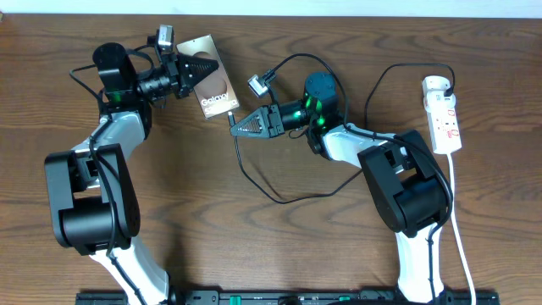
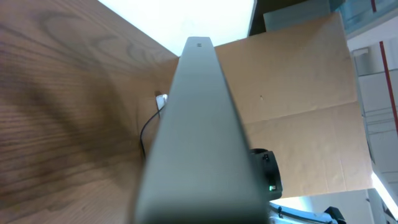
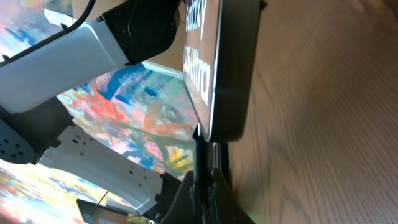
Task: Plug charger to phone and switch on socket
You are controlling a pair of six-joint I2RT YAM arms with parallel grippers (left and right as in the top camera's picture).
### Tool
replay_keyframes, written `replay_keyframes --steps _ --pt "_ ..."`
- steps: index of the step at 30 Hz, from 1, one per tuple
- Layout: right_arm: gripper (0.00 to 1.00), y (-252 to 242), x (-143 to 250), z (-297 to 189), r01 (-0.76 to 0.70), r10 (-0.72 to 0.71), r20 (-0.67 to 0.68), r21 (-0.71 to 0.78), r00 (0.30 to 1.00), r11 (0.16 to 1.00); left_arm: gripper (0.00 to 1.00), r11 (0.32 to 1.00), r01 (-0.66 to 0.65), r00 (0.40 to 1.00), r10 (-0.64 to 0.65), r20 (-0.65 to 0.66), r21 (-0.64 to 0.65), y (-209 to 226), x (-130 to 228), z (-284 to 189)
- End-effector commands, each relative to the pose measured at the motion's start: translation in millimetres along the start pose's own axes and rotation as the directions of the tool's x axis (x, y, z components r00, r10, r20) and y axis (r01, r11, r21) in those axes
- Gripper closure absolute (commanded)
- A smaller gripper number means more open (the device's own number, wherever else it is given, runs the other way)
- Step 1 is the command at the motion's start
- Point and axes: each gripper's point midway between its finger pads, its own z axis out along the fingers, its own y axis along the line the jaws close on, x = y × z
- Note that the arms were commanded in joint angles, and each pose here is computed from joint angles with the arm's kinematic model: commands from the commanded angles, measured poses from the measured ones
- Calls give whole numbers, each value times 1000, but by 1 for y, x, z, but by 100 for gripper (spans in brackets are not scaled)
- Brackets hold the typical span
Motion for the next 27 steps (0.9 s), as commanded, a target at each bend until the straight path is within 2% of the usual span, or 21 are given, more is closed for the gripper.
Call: replay_keyframes --steps 1,13,27 --pt "99 -1 -9 2 28 -28 32 9 999 1000 93 1000 -7 1000 8 -7 9 -8 -2 4" --pt "99 1 -5 9 28 -28 17 3 999 1000 93 1000 25 999 -24 35 -8 -5 -9 4" --pt "99 1 -5 10 32 -32 17 1 999 999 93 1000 11 1000 -11 -1 8 -8 -3 4"
